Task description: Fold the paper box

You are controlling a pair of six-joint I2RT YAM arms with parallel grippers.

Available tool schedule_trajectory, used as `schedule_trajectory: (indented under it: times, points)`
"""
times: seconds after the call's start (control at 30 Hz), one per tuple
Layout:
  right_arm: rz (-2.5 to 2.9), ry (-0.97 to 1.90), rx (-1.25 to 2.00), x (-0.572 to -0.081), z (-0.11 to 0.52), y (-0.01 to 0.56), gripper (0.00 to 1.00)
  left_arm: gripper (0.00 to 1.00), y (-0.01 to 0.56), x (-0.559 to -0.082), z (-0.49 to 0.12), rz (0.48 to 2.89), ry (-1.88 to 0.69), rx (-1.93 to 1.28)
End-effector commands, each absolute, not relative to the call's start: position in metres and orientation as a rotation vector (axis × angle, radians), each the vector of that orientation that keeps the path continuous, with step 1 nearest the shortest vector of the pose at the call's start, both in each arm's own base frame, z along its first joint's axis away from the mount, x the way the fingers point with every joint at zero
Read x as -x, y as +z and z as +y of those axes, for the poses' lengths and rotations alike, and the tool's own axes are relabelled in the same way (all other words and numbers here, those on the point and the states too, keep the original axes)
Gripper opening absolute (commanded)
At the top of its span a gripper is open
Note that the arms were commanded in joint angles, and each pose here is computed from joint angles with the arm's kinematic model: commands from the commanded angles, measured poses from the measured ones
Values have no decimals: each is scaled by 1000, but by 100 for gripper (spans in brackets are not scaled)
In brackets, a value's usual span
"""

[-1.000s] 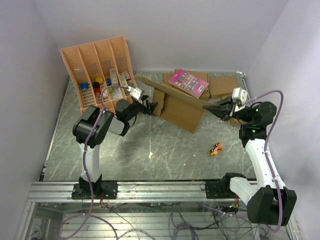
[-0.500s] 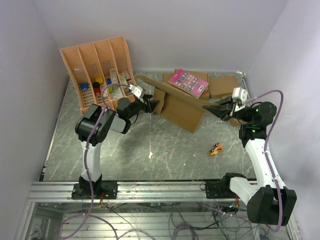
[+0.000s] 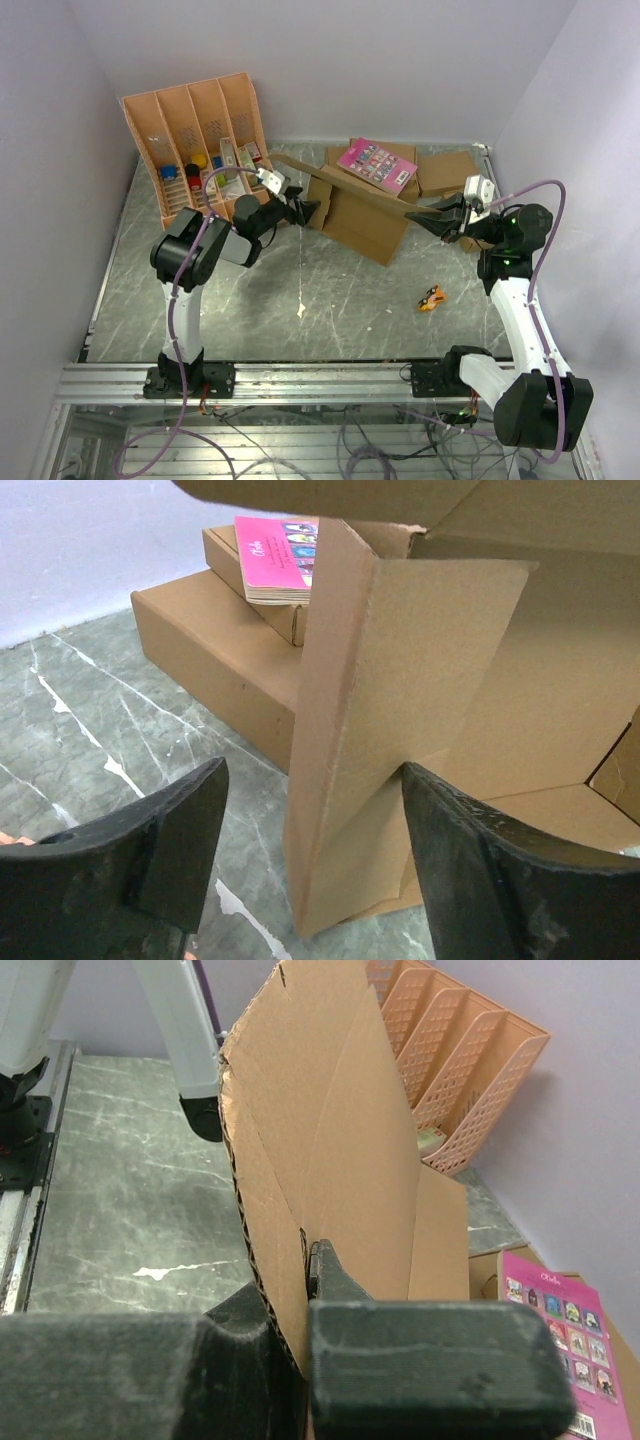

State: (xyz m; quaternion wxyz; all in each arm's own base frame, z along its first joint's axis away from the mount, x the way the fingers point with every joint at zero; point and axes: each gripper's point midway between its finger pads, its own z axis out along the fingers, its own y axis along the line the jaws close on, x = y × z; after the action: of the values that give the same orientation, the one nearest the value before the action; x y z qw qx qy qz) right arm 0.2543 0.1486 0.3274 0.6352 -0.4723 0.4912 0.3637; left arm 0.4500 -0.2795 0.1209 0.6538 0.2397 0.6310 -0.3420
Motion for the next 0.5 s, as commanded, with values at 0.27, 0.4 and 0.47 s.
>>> schedule_trajectory:
  times: [0.27,0.4,0.47]
  points:
    - [1195,938,1067,-247,150,311,0,79,143,-466,-289,1345,-779,-568]
    - [1199,949,1064,-245,150,309,0,66,144,-466,-290,1336,-792,-556]
    - [1199,950,1065,-245,150,310,0,64,145,-465,-289,1329,-788,-547]
